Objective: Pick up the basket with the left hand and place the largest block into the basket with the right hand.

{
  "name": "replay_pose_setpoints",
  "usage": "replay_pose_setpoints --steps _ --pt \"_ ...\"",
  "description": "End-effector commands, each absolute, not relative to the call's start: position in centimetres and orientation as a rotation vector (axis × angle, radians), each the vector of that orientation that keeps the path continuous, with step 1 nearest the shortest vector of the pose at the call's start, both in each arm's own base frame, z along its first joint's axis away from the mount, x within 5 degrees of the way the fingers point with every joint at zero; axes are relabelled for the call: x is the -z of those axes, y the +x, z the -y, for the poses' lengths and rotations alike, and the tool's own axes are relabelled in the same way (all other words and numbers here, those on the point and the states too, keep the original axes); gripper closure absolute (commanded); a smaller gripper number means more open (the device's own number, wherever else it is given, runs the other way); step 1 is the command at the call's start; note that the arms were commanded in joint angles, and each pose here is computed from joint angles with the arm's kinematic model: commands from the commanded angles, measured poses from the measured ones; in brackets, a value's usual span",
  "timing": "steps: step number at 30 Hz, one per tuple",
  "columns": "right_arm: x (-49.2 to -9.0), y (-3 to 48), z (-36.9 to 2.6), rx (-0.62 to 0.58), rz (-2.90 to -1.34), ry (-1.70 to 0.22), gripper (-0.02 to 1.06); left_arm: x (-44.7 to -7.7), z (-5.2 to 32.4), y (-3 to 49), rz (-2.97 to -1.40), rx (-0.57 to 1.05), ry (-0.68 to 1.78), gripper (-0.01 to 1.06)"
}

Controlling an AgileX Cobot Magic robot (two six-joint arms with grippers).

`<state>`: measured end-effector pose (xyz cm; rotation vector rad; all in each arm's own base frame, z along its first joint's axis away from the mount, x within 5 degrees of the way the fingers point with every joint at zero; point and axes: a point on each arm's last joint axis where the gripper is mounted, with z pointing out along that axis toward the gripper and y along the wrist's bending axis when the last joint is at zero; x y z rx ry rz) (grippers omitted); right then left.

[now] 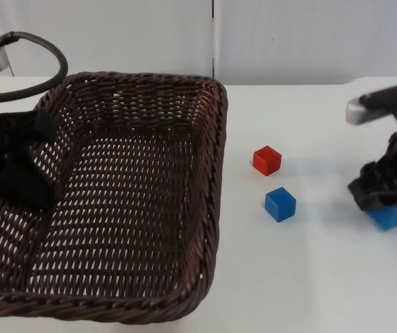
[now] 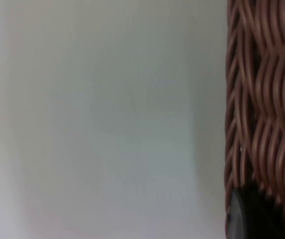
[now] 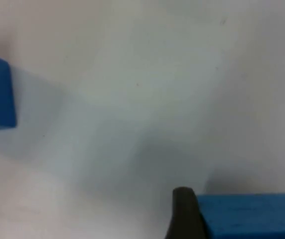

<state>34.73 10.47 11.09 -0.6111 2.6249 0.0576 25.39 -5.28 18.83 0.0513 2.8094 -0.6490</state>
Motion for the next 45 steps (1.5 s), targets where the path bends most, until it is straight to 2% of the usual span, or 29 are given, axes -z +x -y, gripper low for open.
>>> replay_pose_setpoints --steps 1,13,21,45 --pt "-13.1 34.6 -10.6 -0.065 -2.594 -0.604 1.05 -19.2 5.5 25.4 -2.789 0.678 0.03 1.05" --pt "-26.2 29.8 -9.2 -0.086 -2.405 -0.577 1.05 -19.2 5.5 25.4 -2.788 0.676 0.04 1.05" --pt "-31.0 26.8 -8.4 -0.098 -2.29 -0.552 1.05 -19.2 5.5 25.4 -2.787 0.672 0.054 1.05" --pt "-31.7 26.3 -8.3 -0.122 -2.271 -0.534 1.05 -19.2 5.5 25.3 -2.786 0.668 0.065 1.05"
